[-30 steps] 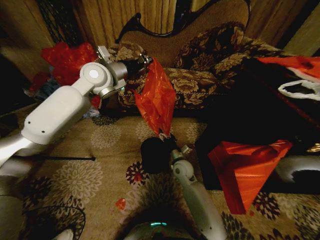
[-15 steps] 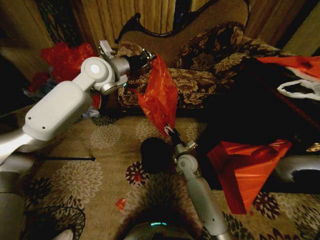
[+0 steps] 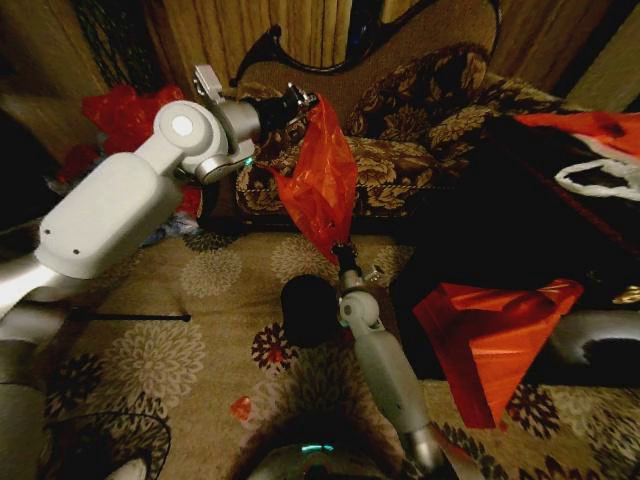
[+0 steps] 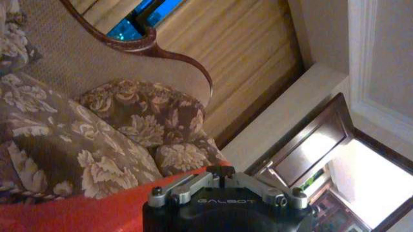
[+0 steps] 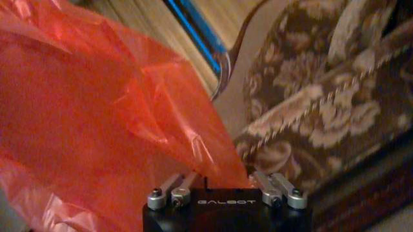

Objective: Place a garbage bag over the trash bin.

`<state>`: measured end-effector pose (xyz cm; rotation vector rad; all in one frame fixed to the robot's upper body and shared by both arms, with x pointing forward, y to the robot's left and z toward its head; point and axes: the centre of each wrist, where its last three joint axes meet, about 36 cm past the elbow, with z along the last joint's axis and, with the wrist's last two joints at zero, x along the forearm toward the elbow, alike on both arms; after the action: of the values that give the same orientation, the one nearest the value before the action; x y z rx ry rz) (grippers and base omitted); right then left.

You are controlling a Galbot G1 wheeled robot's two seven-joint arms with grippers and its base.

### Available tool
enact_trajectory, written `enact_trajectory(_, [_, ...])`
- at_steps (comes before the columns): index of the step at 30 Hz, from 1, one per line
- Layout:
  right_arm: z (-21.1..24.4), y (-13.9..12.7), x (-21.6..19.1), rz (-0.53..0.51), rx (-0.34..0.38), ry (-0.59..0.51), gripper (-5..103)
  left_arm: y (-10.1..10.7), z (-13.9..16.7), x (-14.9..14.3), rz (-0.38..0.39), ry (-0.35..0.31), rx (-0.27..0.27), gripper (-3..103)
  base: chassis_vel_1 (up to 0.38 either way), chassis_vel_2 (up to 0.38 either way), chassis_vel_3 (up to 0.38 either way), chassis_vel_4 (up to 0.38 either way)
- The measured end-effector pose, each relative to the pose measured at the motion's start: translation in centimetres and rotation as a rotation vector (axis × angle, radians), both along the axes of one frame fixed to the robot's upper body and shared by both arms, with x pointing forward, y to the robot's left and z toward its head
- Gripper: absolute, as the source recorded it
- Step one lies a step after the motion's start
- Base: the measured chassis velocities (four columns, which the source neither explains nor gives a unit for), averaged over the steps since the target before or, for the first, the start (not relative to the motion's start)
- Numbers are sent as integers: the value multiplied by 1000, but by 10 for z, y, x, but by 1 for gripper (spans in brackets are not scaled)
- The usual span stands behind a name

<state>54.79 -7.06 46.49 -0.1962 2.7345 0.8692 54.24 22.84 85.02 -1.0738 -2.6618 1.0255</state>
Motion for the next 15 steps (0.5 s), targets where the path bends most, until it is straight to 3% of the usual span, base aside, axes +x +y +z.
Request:
enact_trajectory(7, [3,2,4,-84,-31,-70,5,4,-4,-3,3,2,-6,0,0,0,0,0])
enact_trajectory(15, [9,-1,6,-237,-113,-114,0,6,-7,-11,-6,-4,-11,0,0,0,0,0])
